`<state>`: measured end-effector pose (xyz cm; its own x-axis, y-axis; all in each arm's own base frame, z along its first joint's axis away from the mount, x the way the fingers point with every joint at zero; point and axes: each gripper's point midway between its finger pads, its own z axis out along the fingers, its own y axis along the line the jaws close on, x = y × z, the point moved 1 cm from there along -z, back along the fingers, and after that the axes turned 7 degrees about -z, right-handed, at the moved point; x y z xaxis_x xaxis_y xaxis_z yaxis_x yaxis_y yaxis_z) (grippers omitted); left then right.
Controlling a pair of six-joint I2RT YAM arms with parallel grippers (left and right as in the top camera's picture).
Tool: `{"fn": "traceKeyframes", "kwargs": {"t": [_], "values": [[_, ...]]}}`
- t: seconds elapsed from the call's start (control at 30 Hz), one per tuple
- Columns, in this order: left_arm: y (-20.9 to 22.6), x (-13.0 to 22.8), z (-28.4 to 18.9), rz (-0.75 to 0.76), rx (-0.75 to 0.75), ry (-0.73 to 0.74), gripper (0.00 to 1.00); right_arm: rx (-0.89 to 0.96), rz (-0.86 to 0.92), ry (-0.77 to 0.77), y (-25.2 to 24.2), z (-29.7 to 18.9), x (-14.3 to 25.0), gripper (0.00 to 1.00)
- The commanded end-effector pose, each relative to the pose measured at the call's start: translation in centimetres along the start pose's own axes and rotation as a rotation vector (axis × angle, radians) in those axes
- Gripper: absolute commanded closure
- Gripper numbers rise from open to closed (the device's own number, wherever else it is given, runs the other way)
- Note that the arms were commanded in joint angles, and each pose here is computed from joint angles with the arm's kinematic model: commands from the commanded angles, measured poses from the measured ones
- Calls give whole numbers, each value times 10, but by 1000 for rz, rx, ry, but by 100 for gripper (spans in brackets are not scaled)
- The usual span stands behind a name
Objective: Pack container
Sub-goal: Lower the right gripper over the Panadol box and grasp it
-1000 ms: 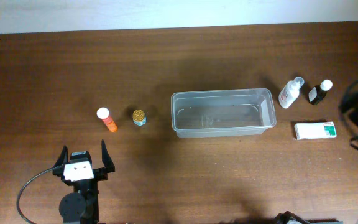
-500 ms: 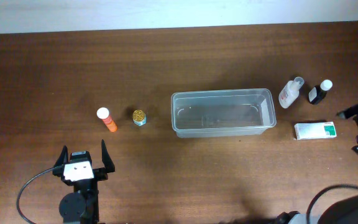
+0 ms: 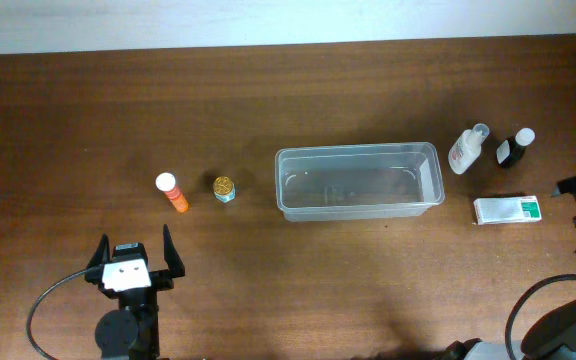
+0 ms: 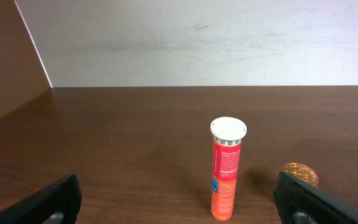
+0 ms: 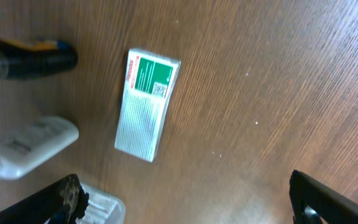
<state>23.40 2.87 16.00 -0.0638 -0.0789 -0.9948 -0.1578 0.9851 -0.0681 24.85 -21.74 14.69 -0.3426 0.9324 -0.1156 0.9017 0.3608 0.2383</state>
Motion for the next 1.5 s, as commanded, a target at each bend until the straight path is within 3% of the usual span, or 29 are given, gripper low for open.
{"fn": "traceKeyframes", "kwargs": {"t": [0.0,0.37,0.83,1.47], "values": [[-1,1,0,14,10,-3,1,24,75,-3,7,14,6,2],[-1,1,0,14,10,-3,1,176,153,-147,26,28,14,2],[-1,1,0,14,10,-3,1,171,166,-8,35,99,14,2],[-1,1,0,14,11,-3,1,193,175,36,42,133,24,2]]}}
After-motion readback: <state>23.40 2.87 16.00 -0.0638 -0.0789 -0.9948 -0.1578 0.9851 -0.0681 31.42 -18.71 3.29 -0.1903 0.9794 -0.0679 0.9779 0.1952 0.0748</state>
